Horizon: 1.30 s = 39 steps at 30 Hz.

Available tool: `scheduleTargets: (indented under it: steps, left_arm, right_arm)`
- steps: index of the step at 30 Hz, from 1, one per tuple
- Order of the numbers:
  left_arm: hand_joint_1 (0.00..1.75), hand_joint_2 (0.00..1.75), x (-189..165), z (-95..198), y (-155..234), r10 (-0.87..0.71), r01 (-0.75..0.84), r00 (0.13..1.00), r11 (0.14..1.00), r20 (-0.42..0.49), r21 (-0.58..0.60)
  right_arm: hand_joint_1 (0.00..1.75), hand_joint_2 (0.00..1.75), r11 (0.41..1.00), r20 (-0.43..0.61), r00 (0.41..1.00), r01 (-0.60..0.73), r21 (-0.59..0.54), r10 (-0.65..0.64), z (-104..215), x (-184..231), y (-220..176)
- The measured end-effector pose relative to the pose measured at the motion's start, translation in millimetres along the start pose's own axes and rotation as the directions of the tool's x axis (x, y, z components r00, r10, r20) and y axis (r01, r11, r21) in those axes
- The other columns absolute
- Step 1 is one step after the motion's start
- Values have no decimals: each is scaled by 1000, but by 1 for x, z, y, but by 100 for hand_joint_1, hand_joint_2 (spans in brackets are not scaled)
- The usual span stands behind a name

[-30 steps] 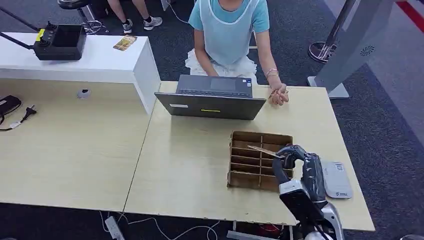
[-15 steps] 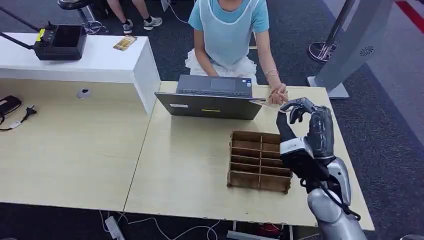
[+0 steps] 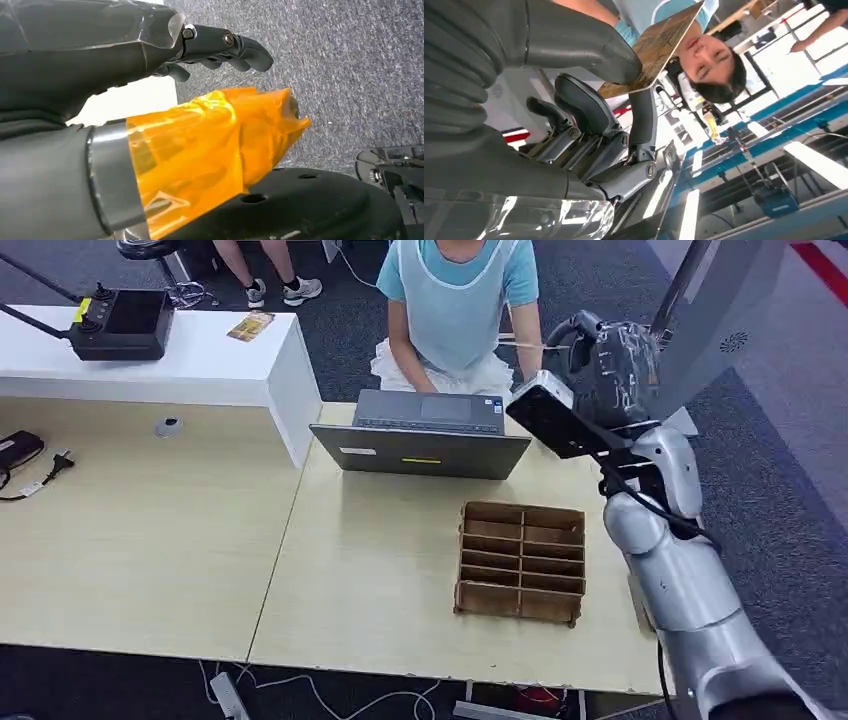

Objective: Pass the card to the sensor for recognition and then transmit it.

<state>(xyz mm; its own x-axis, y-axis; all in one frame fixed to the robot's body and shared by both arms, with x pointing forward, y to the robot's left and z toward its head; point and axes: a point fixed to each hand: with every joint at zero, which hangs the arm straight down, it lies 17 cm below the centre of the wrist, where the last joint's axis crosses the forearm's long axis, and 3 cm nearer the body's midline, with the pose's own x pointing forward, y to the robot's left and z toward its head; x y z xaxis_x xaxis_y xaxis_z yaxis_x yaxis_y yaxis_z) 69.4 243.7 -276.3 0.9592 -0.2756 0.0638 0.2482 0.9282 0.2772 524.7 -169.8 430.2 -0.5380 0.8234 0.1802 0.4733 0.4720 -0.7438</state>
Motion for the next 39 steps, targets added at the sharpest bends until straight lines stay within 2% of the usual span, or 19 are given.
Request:
scheduleTargets:
  steps: [7,16,25,39]
  left_arm:
    - [0,0,2,0,-1,-21,21,1000,1000,9,-6]
    - [0,0,3,0,-1,-33,33,999,999,13,-9]
    - [0,0,4,0,-1,-60,60,998,998,23,-7]
    - [0,0,6,1,-3,-68,68,997,998,29,-9]
  right_arm:
    - [175,175,989,-69,988,-136,57,139,-27,-32,14]
    - [175,175,966,-164,969,-146,215,183,-47,-77,48]
    - [175,175,926,-253,941,-127,356,226,-32,-117,87]
    - [175,175,868,-323,893,-132,479,315,-16,-157,106]
